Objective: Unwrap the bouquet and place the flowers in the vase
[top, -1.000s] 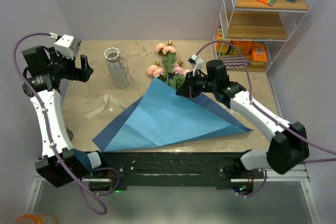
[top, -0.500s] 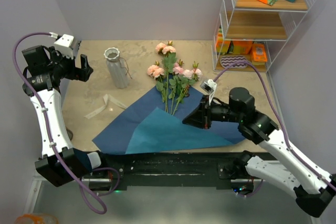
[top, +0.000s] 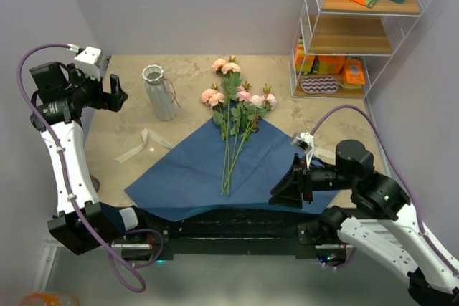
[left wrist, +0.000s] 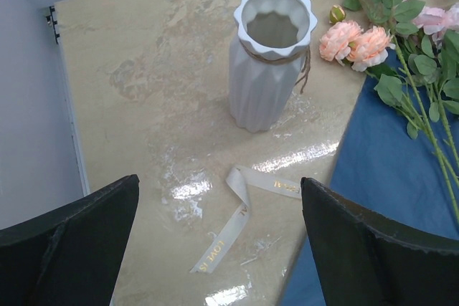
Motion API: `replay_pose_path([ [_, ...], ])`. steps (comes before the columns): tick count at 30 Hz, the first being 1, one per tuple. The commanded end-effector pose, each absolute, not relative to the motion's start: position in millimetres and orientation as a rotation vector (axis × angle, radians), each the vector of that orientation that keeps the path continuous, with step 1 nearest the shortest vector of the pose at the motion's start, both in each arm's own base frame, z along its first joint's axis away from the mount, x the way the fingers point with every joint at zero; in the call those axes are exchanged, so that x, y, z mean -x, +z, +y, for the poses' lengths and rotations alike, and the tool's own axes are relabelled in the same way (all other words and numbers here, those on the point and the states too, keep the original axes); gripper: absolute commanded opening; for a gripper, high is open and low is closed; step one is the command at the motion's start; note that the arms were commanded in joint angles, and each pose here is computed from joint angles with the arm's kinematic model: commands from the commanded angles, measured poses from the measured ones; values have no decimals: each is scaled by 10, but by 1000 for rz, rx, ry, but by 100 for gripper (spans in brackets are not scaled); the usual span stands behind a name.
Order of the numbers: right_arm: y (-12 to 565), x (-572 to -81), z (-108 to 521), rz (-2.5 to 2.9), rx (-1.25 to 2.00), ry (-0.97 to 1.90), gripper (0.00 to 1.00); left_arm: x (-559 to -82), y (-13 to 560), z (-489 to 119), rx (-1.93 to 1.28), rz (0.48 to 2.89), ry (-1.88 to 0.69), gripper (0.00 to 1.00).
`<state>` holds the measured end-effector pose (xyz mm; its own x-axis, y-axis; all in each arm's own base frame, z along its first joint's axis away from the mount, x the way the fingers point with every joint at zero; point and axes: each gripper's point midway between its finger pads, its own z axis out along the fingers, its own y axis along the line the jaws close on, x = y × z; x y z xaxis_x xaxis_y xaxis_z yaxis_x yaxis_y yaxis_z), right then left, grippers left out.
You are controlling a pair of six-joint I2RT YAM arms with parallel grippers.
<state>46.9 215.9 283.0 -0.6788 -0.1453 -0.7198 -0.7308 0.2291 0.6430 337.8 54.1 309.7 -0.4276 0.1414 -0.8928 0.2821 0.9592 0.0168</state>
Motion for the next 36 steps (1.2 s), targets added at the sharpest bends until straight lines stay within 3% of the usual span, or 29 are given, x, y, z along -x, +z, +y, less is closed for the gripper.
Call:
replay_pose_path([
  [1, 3401, -314, 2055, 1875, 818, 1492, 56, -3391, 3248, 512, -326, 1972, -166, 99],
  [4, 3776, -589, 2118, 1819, 717, 1414, 64, -3399, 3244, 496, -325, 1967, -182, 99],
  [8, 3800, -1485, 2253, 1955, 445, 1112, 65, -3375, 3205, 480, -328, 1965, -184, 99],
  [9, 3712, -1854, 2349, 2020, 394, 986, 64, -3361, 3218, 470, -334, 1957, -181, 99],
  [14, 3462, -2759, 2584, 2118, 311, 684, 49, -3350, 3095, 422, -349, 1976, -226, 99],
  [18, 3296, -3329, 2891, 2144, 335, 567, 46, -3427, 2859, 433, -343, 2031, -281, 98],
  [19, 2977, -3502, 3014, 2211, 347, 521, 46, -3437, 2825, 440, -346, 2037, -286, 97],
  [29, 1716, -4324, 3225, 2367, 223, 347, 39, -3489, 2635, 467, -370, 2058, -294, 91],
  [36, 1068, -4449, 3246, 2459, 229, 294, 33, -3518, 2616, 479, -378, 2060, -299, 91],
])
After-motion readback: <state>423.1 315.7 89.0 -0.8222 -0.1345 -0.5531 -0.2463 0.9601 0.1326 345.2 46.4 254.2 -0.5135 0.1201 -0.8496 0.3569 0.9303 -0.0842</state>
